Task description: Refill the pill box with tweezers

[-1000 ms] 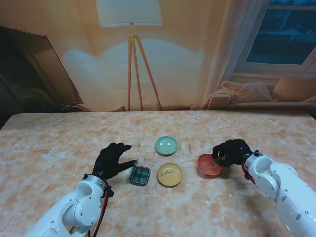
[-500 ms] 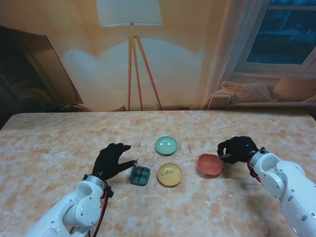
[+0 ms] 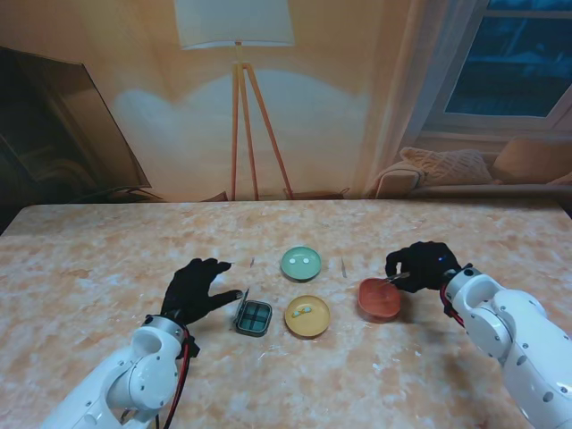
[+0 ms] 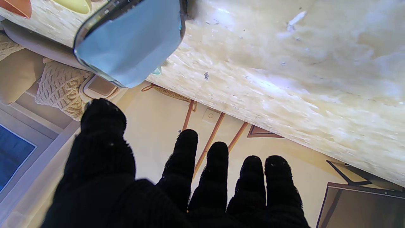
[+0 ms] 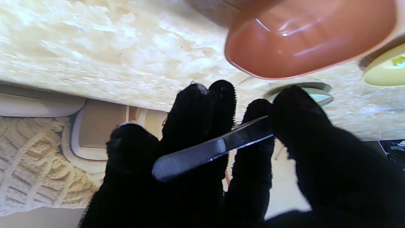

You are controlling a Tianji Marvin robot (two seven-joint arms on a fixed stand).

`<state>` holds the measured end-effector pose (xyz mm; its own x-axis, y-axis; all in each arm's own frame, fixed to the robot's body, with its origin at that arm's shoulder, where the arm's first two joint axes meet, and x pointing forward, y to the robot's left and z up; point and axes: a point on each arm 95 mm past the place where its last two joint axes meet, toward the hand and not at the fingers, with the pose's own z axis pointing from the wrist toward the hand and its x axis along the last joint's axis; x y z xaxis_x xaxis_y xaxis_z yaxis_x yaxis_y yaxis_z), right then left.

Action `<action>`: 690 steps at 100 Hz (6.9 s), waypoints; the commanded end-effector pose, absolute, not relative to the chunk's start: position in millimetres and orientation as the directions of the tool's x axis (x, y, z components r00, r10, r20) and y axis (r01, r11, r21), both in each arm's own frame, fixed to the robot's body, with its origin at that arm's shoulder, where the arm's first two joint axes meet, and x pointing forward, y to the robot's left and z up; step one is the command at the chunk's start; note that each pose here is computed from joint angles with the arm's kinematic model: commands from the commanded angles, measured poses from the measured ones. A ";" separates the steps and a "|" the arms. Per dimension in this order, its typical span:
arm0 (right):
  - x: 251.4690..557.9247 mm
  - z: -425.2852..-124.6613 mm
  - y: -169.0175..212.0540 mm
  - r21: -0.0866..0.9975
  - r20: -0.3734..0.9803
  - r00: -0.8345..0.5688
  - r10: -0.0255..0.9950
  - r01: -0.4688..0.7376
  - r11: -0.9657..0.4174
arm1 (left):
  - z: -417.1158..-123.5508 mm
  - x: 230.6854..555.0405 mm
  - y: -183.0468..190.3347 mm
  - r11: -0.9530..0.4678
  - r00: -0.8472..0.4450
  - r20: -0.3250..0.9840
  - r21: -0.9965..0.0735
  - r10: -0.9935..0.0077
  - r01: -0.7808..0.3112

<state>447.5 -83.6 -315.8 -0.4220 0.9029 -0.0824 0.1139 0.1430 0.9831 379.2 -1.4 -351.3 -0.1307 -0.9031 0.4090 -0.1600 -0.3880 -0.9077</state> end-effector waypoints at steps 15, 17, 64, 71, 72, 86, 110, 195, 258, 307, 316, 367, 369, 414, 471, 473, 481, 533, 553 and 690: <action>442.2 -320.3 -53.4 0.988 -0.041 -0.476 0.878 0.113 0.107 | -348.4 377.8 7.8 -0.371 -0.123 0.393 -0.913 -0.911 -0.171; 441.6 -320.6 -51.1 0.988 -0.038 -0.482 0.876 0.112 0.105 | -348.0 377.8 8.6 -0.370 -0.123 0.392 -0.913 -0.912 -0.171; 425.6 -334.0 -1.9 0.989 0.032 -0.587 0.809 0.135 0.059 | -344.9 375.5 24.1 -0.362 -0.106 0.380 -0.918 -0.919 -0.162; 424.4 -337.2 5.2 0.988 0.036 -0.596 0.802 0.140 0.059 | -344.9 375.6 26.1 -0.359 -0.105 0.377 -0.920 -0.920 -0.159; 424.4 -337.7 6.1 0.988 0.036 -0.597 0.802 0.140 0.059 | -344.9 375.6 26.4 -0.359 -0.105 0.377 -0.920 -0.920 -0.159; 423.6 -341.1 19.2 0.989 0.037 -0.602 0.797 0.136 0.057 | -346.3 376.1 29.3 -0.363 -0.103 0.381 -0.918 -0.919 -0.160; 425.9 -344.1 34.7 0.989 0.014 -0.614 0.789 0.123 0.079 | -348.7 376.5 34.2 -0.359 -0.102 0.376 -0.920 -0.921 -0.157; 440.8 -357.4 45.4 0.966 -0.066 -0.619 0.783 0.158 0.206 | -358.7 373.0 34.0 -0.406 -0.091 0.422 -0.901 -0.902 -0.155; 449.1 -361.3 57.8 0.965 -0.125 -0.596 0.793 0.114 0.237 | -361.5 370.6 36.1 -0.425 -0.086 0.439 -0.894 -0.894 -0.138; 453.7 -365.2 59.1 0.958 -0.136 -0.591 0.795 0.128 0.258 | -363.6 368.3 37.5 -0.438 -0.087 0.449 -0.890 -0.889 -0.124; 453.8 -366.2 59.0 0.956 -0.136 -0.590 0.796 0.132 0.262 | -363.8 368.2 37.6 -0.441 -0.086 0.452 -0.889 -0.888 -0.122; 453.2 -371.5 62.2 0.958 -0.134 -0.585 0.800 0.129 0.255 | -365.3 367.3 37.6 -0.441 -0.084 0.454 -0.888 -0.887 -0.132; 453.3 -371.5 62.3 0.958 -0.134 -0.585 0.800 0.128 0.255 | -365.3 367.3 37.5 -0.442 -0.084 0.454 -0.887 -0.887 -0.132; 453.9 -371.2 62.5 0.959 -0.134 -0.610 0.781 0.120 0.258 | -367.0 367.9 37.0 -0.446 -0.083 0.459 -0.884 -0.885 -0.138; 452.6 -374.8 64.5 0.963 -0.105 -0.615 0.781 0.132 0.234 | -369.1 366.6 37.0 -0.454 -0.075 0.466 -0.880 -0.881 -0.139; 452.5 -374.8 64.7 0.964 -0.104 -0.615 0.781 0.133 0.232 | -369.2 366.6 37.1 -0.454 -0.075 0.466 -0.880 -0.882 -0.138; 452.1 -374.9 65.3 0.965 -0.101 -0.617 0.781 0.129 0.227 | -369.6 366.3 37.4 -0.453 -0.075 0.466 -0.880 -0.882 -0.140; 446.7 -363.6 67.5 0.975 -0.085 -0.613 0.785 0.112 0.193 | -369.9 364.6 38.2 -0.452 -0.069 0.465 -0.880 -0.883 -0.143; 443.6 -356.5 68.7 0.978 -0.089 -0.622 0.778 0.095 0.187 | -369.5 364.7 38.6 -0.452 -0.068 0.464 -0.881 -0.883 -0.141; 426.7 -358.5 142.7 0.993 0.027 -0.641 0.767 0.107 0.055 | -372.7 362.3 40.8 -0.453 -0.057 0.464 -0.880 -0.884 -0.146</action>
